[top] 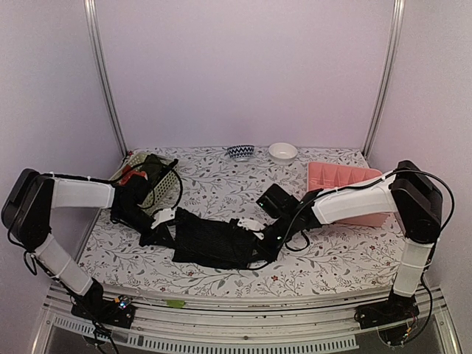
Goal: Roll the underwear
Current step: Fold the underwear at the center of the board.
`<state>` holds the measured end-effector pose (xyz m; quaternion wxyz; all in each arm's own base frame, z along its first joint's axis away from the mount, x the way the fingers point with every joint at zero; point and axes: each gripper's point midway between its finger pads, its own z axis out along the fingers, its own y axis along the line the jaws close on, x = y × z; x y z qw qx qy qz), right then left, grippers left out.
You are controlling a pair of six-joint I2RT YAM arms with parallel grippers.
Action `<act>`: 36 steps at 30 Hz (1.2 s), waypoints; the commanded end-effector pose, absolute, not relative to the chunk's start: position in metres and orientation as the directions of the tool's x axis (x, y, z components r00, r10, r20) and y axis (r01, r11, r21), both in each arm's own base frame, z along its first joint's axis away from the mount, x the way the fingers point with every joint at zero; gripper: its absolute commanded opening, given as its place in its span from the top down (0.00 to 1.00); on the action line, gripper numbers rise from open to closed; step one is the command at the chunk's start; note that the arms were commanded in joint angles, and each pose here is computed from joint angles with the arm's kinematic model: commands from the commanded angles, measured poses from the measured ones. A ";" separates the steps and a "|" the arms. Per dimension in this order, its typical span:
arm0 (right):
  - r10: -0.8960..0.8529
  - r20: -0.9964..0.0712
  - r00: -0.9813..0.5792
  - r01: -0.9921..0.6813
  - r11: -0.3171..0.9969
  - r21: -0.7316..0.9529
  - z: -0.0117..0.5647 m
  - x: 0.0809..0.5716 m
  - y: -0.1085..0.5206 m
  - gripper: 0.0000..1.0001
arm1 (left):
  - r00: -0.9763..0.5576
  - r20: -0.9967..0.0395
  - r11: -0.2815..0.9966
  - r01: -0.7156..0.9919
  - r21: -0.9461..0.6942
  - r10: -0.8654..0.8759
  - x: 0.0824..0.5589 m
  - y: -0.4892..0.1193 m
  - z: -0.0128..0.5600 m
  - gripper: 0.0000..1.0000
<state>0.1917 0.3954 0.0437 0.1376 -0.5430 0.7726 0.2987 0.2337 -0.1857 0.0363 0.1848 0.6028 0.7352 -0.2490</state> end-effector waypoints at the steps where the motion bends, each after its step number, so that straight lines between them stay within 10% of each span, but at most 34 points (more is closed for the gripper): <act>1: -0.740 -0.564 -0.366 -0.924 0.215 0.317 0.069 0.188 0.398 1.00 | -0.162 -0.610 0.101 0.986 -0.134 0.775 0.226 -0.192 0.059 1.00; 28: -0.775 -0.510 -0.373 -0.908 0.191 0.373 0.043 0.170 0.407 1.00 | -0.137 -0.529 0.113 0.991 -0.077 0.837 0.223 -0.182 0.023 1.00; 36: -0.745 -0.540 -0.391 -0.901 0.192 0.388 0.077 0.166 0.407 0.61 | -0.071 -0.543 0.060 0.997 -0.038 0.836 0.213 -0.178 0.039 0.68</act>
